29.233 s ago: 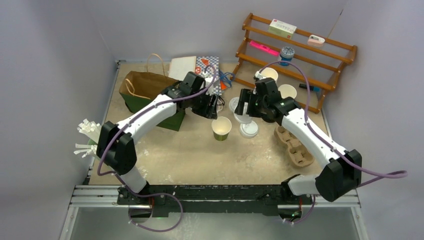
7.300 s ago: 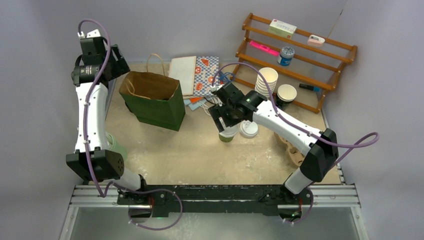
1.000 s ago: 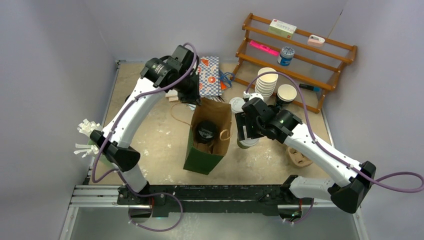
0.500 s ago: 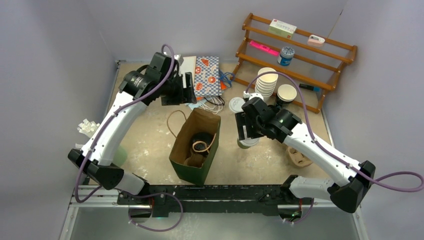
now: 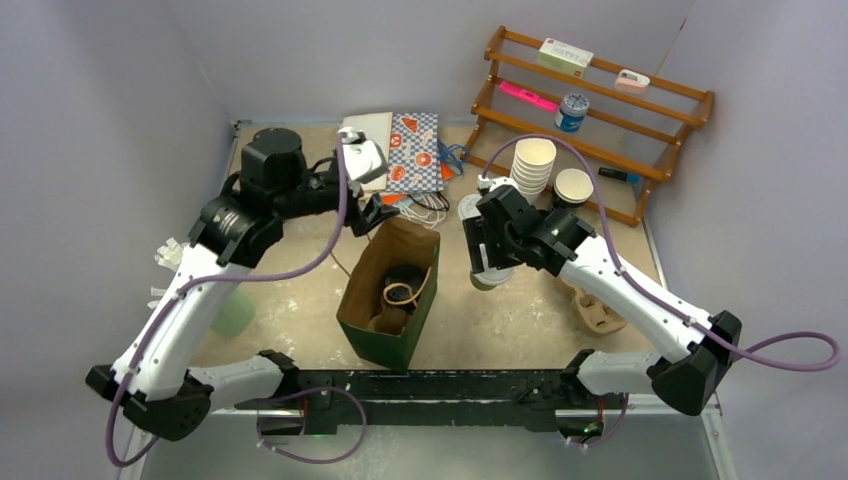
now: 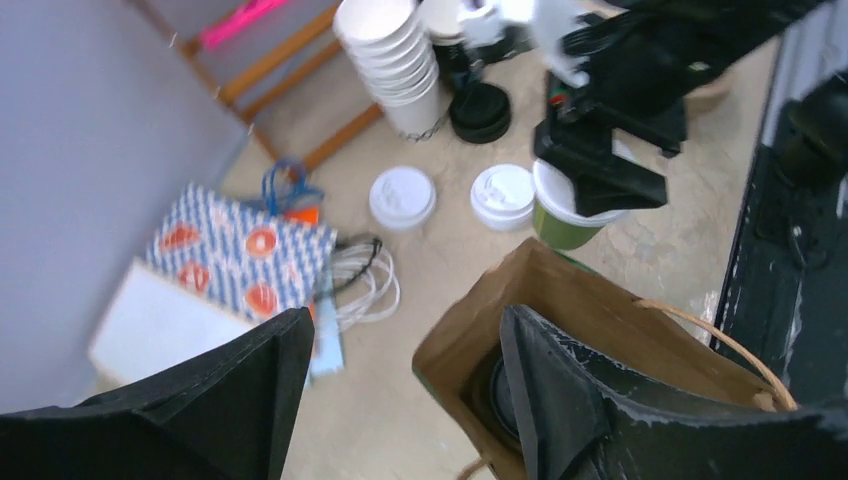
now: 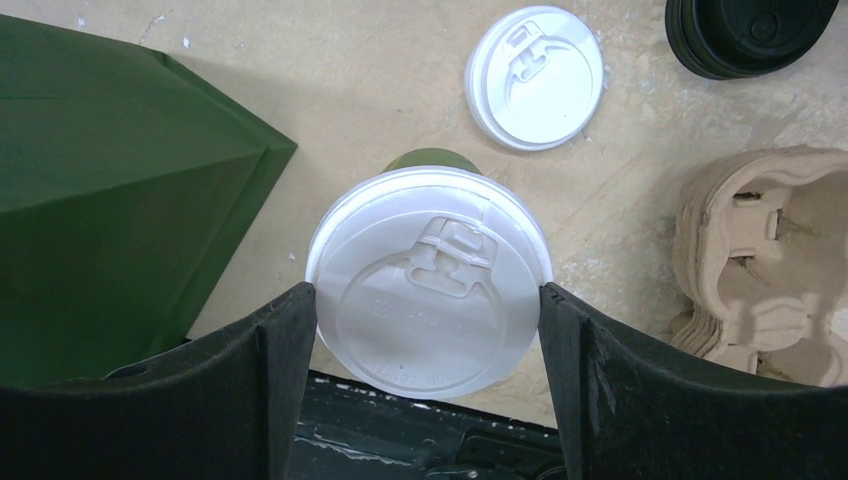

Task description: Pack the takeout coffee

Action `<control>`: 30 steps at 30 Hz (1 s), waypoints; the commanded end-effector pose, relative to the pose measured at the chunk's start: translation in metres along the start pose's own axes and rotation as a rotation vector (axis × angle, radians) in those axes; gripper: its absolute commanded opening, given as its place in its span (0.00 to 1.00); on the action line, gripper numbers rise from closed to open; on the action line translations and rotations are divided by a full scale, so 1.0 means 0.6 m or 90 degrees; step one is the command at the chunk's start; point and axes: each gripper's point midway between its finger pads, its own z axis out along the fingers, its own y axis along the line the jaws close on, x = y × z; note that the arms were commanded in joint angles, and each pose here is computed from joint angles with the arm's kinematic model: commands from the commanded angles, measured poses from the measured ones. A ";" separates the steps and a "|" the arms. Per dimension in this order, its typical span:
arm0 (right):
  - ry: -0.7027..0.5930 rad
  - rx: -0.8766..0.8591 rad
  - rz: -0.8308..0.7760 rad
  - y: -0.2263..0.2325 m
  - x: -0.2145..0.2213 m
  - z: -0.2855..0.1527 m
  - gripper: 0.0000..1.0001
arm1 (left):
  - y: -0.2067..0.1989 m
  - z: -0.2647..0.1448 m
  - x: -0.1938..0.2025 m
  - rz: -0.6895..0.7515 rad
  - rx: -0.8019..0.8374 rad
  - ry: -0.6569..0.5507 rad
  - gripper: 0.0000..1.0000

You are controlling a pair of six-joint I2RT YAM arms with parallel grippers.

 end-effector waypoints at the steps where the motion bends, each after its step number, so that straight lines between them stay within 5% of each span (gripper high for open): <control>1: -0.023 -0.007 -0.009 0.000 -0.026 -0.021 0.79 | -0.065 0.054 -0.004 0.247 0.234 -0.010 0.74; 7: -0.028 -0.004 -0.004 -0.003 -0.031 -0.031 0.79 | -0.090 0.092 0.048 0.344 0.312 0.059 0.76; 17: -0.026 -0.012 0.018 -0.002 -0.021 -0.036 0.79 | -0.089 0.121 0.123 0.370 0.360 0.181 0.74; 18: -0.027 -0.012 0.018 -0.003 -0.021 -0.036 0.79 | -0.090 0.123 0.130 0.368 0.360 0.189 0.71; 26: -0.032 -0.009 0.018 -0.004 -0.022 -0.032 0.79 | -0.080 0.148 0.133 0.258 0.288 0.219 0.00; 30: -0.045 0.005 0.010 -0.011 -0.029 -0.032 0.79 | -0.047 0.161 0.105 0.152 0.165 0.218 0.00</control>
